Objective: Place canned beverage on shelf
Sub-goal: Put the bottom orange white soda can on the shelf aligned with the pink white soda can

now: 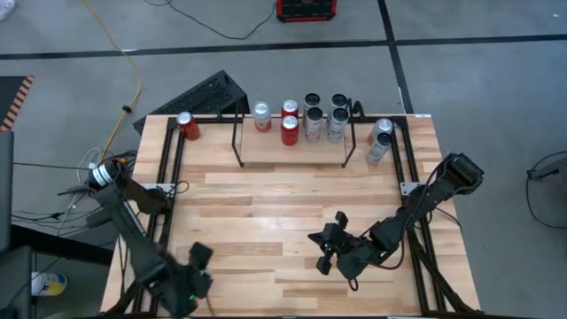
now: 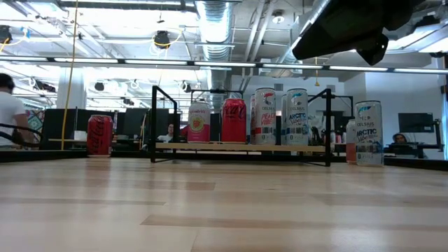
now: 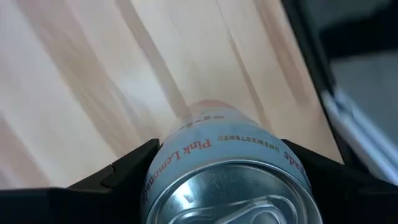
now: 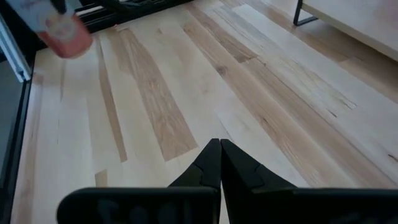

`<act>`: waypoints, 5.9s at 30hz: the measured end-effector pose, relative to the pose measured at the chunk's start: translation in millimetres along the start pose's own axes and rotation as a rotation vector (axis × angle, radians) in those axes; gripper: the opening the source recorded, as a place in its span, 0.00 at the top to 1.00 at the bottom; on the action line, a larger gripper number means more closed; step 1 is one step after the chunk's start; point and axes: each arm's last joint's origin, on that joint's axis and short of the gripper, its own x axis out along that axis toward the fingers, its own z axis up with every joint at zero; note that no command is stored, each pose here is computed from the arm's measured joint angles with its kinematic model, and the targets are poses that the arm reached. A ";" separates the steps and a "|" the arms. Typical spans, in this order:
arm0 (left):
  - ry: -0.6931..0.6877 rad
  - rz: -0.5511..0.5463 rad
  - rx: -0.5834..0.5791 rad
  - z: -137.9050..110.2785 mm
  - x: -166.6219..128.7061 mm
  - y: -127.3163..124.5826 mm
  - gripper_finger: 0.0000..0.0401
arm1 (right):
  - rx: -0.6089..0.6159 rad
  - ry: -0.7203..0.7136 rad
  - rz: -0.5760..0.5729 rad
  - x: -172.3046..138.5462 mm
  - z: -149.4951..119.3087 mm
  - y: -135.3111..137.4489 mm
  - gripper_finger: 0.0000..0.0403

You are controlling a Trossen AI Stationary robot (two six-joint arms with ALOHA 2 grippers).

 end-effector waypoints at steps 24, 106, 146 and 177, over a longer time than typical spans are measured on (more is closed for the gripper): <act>-0.105 0.304 0.188 30.9 -49.2 297.8 0.30 | -0.247 -0.082 -0.005 27.3 -6.4 9.2 0.93; -0.457 0.351 -0.410 -63.7 -137.1 354.8 0.06 | -0.459 0.075 -0.018 41.3 118.1 -135.1 0.94; -1.351 0.411 -0.416 -181.1 43.5 199.0 0.06 | -0.498 -0.097 0.117 161.7 229.1 -204.1 0.28; -1.114 0.530 -0.487 -188.6 62.2 202.2 0.06 | -0.433 -0.066 0.168 203.4 238.5 -223.1 0.06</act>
